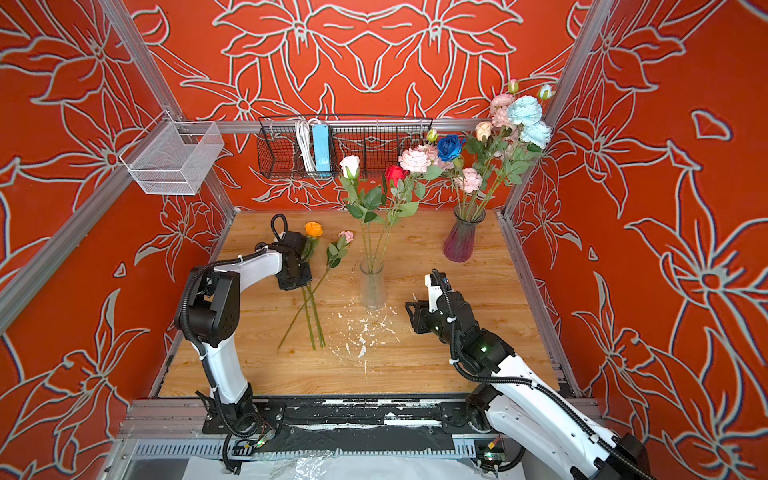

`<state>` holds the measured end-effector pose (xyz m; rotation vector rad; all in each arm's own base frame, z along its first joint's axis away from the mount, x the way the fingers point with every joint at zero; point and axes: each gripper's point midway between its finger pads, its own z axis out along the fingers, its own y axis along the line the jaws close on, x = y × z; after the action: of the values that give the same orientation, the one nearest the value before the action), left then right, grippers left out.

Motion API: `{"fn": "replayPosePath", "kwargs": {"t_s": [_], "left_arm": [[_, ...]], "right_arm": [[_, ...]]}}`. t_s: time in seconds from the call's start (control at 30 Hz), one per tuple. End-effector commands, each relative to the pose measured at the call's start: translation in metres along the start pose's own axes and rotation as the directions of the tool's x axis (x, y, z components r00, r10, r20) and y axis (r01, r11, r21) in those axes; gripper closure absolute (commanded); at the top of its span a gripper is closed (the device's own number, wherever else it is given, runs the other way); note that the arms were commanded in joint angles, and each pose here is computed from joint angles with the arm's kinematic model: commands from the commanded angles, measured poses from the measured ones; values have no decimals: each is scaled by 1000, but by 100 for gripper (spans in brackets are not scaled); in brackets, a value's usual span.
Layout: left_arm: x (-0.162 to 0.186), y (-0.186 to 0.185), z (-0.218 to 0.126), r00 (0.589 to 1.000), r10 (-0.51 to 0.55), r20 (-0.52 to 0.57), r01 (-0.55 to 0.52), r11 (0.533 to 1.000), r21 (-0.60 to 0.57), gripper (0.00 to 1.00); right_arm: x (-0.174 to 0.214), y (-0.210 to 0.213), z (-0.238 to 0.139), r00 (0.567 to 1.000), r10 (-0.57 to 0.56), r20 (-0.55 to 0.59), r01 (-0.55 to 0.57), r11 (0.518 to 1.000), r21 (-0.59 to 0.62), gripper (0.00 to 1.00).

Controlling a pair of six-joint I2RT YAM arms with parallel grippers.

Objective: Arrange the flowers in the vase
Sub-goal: 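Lift the red rose with the left gripper and carry it over the glass vase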

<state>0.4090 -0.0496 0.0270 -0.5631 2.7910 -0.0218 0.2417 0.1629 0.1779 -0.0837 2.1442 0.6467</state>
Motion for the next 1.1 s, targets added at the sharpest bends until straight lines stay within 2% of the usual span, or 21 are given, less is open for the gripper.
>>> {"fn": "replayPosePath", "kwargs": {"t_s": [0.0, 0.13, 0.27, 0.57, 0.7, 0.77, 0.87, 0.97, 1.07], "left_arm": [[2, 0, 2, 1000, 6, -9, -6, 1000, 15, 85], [5, -3, 4, 999, 34, -28, -34, 999, 32, 92], [4, -4, -20, 998, 42, -35, -41, 999, 36, 99], [11, -2, -120, 992, 14, 124, -36, 984, 174, 100], [20, -4, -184, 965, -6, 262, -74, 952, 295, 100], [23, -15, -224, 918, 28, 395, -179, 920, 349, 100], [29, -43, -294, 792, 39, 609, -363, 832, 420, 100], [42, -80, -372, 626, -10, 780, -578, 666, 472, 100], [55, -116, -433, 472, -71, 879, -739, 512, 438, 100]], "right_arm": [[-9, 1, -5, 1000, -3, 29, 3, 1000, 1, 57], [-11, 2, -7, 999, -4, 32, 4, 1000, 1, 57], [-15, 4, -11, 999, -7, 43, 7, 1000, -5, 57], [-23, 9, -14, 998, -5, 61, 6, 1000, -21, 57], [-23, 13, -12, 998, -1, 56, 4, 999, -40, 57], [-23, 15, -12, 998, 5, 57, -2, 999, -51, 57], [-22, 12, -10, 998, 10, 65, -8, 999, -41, 57], [-25, 9, -11, 997, 16, 81, -14, 1000, -26, 57], [-29, 9, -14, 994, 22, 104, -19, 999, -27, 57]]}}
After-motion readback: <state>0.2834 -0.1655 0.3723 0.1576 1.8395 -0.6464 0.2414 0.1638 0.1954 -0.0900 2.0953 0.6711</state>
